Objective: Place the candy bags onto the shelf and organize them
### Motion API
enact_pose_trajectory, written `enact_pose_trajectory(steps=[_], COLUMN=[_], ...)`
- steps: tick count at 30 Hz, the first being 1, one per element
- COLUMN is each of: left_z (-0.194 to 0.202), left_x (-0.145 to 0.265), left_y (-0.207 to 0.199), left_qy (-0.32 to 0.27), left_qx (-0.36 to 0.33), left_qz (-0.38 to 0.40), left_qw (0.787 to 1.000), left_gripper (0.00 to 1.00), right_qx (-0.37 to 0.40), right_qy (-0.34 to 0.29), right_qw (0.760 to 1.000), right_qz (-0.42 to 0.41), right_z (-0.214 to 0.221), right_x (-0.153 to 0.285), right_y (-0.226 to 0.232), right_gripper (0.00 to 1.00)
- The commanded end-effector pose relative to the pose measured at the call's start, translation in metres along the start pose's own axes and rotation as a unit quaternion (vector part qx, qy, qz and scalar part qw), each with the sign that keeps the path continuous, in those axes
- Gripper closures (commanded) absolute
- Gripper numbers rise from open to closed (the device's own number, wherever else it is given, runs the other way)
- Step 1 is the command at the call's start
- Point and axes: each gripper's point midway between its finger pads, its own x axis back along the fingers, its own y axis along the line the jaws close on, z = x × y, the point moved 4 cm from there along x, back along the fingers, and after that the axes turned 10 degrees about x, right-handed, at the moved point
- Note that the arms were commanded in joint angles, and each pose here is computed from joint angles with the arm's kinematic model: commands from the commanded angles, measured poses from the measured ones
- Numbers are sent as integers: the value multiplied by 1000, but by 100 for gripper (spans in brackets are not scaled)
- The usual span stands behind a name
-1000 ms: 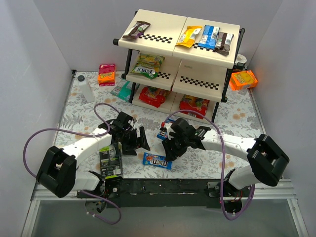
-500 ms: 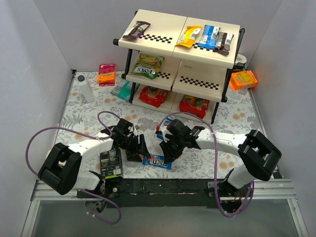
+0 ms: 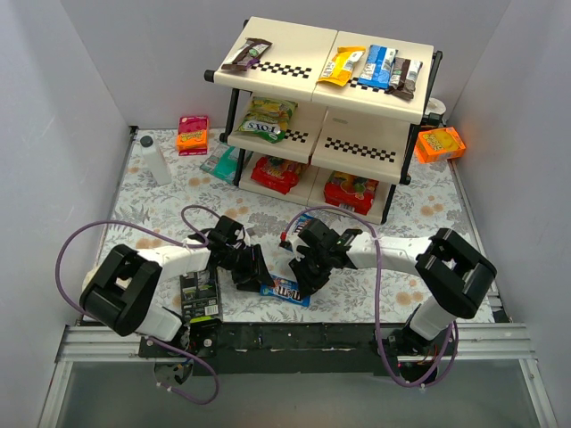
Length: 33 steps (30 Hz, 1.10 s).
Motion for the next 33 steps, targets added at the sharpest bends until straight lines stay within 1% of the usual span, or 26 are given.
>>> enact_pose_trajectory(steps=[1, 3, 4, 8, 13, 14, 16, 17, 18, 19, 20, 21, 22, 24, 26, 27, 29, 30, 32, 33], left_z=[-3, -2, -2, -1, -6, -6, -7, -7, -6, -9, -12, -12, -15, -21, -30, -31, -38, -41, -46, -50], left_x=[-3, -2, -2, -1, 8, 9, 11, 12, 13, 15, 21, 25, 29, 45, 63, 71, 86, 101, 119, 136], left_y=[-5, -7, -7, -11, -23, -24, -27, -29, -27, -28, -38, -38, -42, -60, -83, -90, -103, -120, -136, -148], left_qy=[-2, 2, 3, 8, -14, -15, -14, -15, -12, -23, -35, -38, -46, -65, -93, -100, -122, -139, -165, -191], left_qx=[-7, -8, -10, -15, -37, -42, -45, -46, -49, -52, -62, -63, -66, -73, -84, -85, -84, -95, -102, -108], left_qz=[11, 17, 21, 29, 34, 36, 39, 38, 33, 25, 31, 24, 25, 39, 55, 58, 66, 80, 91, 91], left_qw=[1000, 1000, 1000, 999, 999, 998, 998, 998, 998, 998, 997, 997, 996, 994, 991, 990, 987, 983, 977, 971], left_gripper=[58, 61, 65, 74, 90, 95, 100, 100, 100, 100, 100, 100, 100, 100, 100, 100, 100, 100, 100, 100], right_qx=[13, 11, 10, 9, 2, 0, -7, -12, -17, -30, -41, -48, -64, -92, -122, -130, -157, -164, -187, -194], right_qy=[14, 18, 20, 25, 28, 28, 31, 32, 30, 13, 9, -3, -21, -25, -30, -40, -53, -60, -83, -92], right_qw=[1000, 999, 999, 999, 999, 998, 998, 997, 996, 991, 988, 980, 975, 961, 948, 940, 929, 922, 912, 908], right_qz=[20, 27, 31, 37, 46, 48, 62, 73, 87, 127, 151, 195, 211, 261, 291, 314, 331, 344, 355, 360], right_z=[7, 10, 12, 16, 18, 17, 19, 19, 19, 15, 19, 18, 15, 19, 21, 20, 20, 20, 18, 17], right_x=[-7, -8, -8, -10, -10, -10, -9, -8, -6, 1, 5, 11, 19, 31, 42, 49, 57, 62, 73, 77], right_y=[-8, -11, -12, -14, -16, -17, -19, -22, -24, -31, -36, -46, -47, -59, -64, -67, -70, -72, -73, -75], right_gripper=[75, 75, 75, 75, 76, 76, 76, 73, 61, 55, 49, 35, 32, 30, 30, 30, 30, 31, 32, 32])
